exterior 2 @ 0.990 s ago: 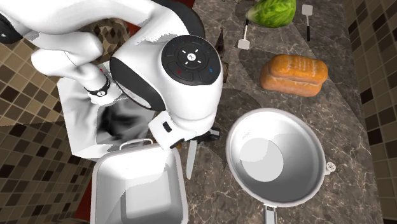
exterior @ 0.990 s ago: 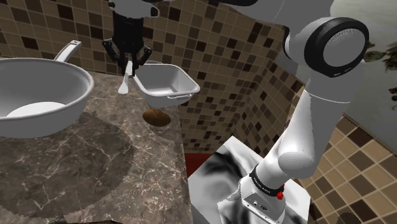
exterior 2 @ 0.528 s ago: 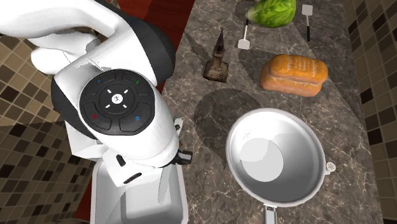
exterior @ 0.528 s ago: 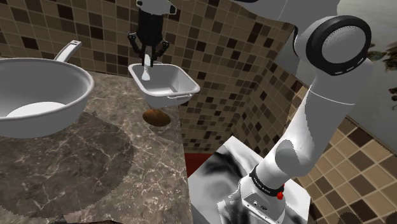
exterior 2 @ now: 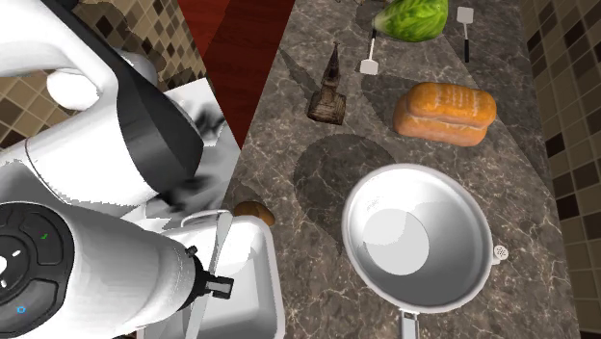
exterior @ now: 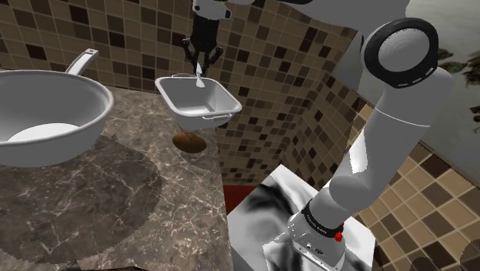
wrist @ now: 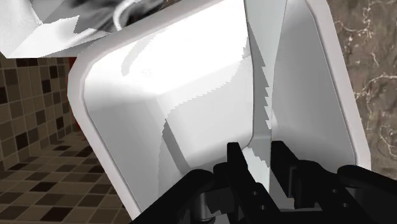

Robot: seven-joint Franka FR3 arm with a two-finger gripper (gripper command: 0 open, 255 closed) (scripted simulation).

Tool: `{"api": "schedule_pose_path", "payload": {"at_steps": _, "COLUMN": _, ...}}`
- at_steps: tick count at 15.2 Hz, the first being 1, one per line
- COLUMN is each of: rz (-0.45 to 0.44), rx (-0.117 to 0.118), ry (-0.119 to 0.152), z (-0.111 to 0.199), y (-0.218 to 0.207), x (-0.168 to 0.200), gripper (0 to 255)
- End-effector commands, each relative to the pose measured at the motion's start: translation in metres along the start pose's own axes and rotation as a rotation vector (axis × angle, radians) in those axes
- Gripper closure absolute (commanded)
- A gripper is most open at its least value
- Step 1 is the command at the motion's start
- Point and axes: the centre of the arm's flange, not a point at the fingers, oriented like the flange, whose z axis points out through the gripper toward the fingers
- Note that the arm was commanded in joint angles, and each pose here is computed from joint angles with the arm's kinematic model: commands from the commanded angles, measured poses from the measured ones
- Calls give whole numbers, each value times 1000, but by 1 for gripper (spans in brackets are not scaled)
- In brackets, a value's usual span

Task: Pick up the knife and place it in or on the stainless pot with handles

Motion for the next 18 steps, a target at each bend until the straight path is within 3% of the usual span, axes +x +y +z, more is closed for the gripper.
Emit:
{"api": "schedule_pose_path", "payload": {"at_steps": 1, "rz": -2, "rx": 0, "ry": 0, "z": -4, "y": 16, "x": 17, "gripper": 255}}
{"api": "schedule_pose_path", "payload": {"at_steps": 18, "rz": -2, "rx": 0, "ry": 0, "z": 81, "y": 19, "x": 22, "gripper": 255}}
